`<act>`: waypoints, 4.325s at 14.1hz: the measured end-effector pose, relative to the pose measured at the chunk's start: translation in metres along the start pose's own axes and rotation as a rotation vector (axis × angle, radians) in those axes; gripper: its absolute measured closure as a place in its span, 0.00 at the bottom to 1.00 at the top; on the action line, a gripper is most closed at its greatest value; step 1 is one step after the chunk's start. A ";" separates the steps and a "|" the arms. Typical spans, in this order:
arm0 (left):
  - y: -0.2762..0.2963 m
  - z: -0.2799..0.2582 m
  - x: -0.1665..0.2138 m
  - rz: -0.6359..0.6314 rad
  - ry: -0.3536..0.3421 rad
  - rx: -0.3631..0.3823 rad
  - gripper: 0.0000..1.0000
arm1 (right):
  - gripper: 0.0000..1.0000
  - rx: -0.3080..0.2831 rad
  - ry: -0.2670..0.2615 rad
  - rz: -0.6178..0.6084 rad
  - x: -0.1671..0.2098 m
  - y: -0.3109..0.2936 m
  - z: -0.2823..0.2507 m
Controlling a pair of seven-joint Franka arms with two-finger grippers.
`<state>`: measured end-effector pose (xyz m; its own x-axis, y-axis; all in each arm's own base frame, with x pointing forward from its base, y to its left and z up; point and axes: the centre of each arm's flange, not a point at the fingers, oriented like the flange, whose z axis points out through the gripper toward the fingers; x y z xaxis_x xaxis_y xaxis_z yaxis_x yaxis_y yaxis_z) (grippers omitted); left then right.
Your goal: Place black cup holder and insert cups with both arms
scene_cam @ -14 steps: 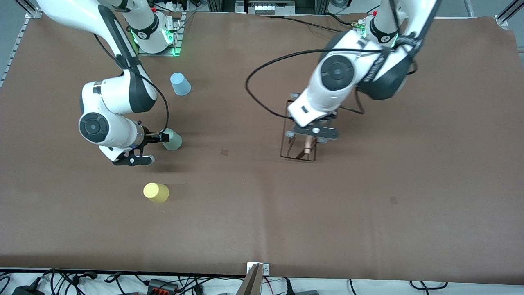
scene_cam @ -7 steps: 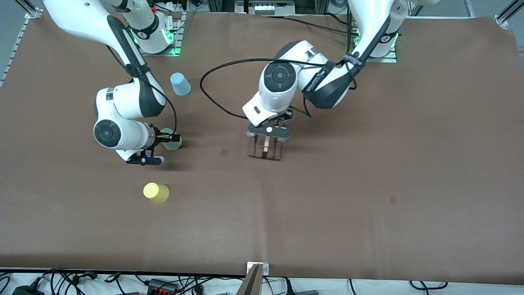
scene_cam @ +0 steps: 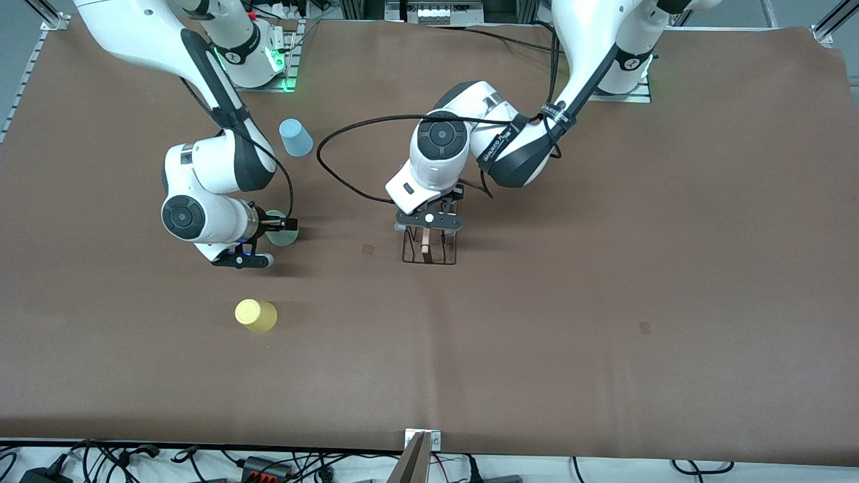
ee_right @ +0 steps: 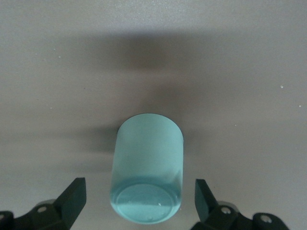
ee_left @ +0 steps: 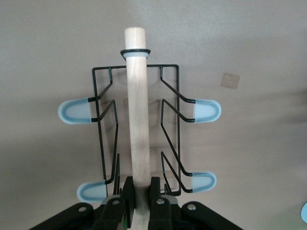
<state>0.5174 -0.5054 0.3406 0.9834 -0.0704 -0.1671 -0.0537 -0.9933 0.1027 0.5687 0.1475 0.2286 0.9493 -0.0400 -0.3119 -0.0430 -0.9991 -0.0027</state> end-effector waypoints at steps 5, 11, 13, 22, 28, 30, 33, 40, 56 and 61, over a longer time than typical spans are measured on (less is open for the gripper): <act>0.001 0.003 0.000 -0.038 -0.003 0.002 0.84 | 0.00 -0.005 -0.022 0.011 0.002 0.004 0.013; -0.007 -0.016 0.011 -0.072 0.017 -0.012 0.33 | 0.33 -0.006 -0.028 0.014 0.003 0.004 0.009; -0.029 -0.049 0.019 -0.103 0.017 -0.004 0.14 | 0.33 -0.008 -0.046 0.008 0.005 0.001 -0.008; -0.195 -0.136 0.060 -0.047 -0.078 0.055 0.00 | 0.33 0.068 -0.059 -0.136 -0.023 -0.095 -0.141; -0.313 -0.156 0.062 0.006 -0.087 0.091 0.00 | 0.33 0.055 -0.084 -0.170 -0.091 -0.215 -0.133; -0.364 -0.172 0.058 0.025 -0.075 0.096 0.00 | 0.33 0.034 -0.088 -0.150 -0.112 -0.243 -0.126; -0.439 -0.199 0.046 0.023 -0.020 0.077 0.00 | 0.33 0.014 -0.090 -0.161 -0.135 -0.271 -0.118; -0.481 -0.211 -0.006 -0.120 0.173 0.070 0.00 | 0.33 0.042 -0.094 -0.139 -0.137 -0.290 -0.101; -0.451 -0.312 -0.038 -0.098 0.093 0.073 0.00 | 0.10 0.036 -0.106 -0.133 -0.120 -0.310 -0.041; -0.454 -0.307 -0.034 -0.104 0.082 0.073 0.00 | 0.00 0.062 -0.007 0.032 -0.099 -0.277 -0.112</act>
<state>0.5616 -0.0236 0.6004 0.9950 0.0384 -0.0926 0.0401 -0.9991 0.0167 0.5218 0.4267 0.3667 0.9449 -0.0714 -0.3195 -0.0926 -0.9944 -0.0515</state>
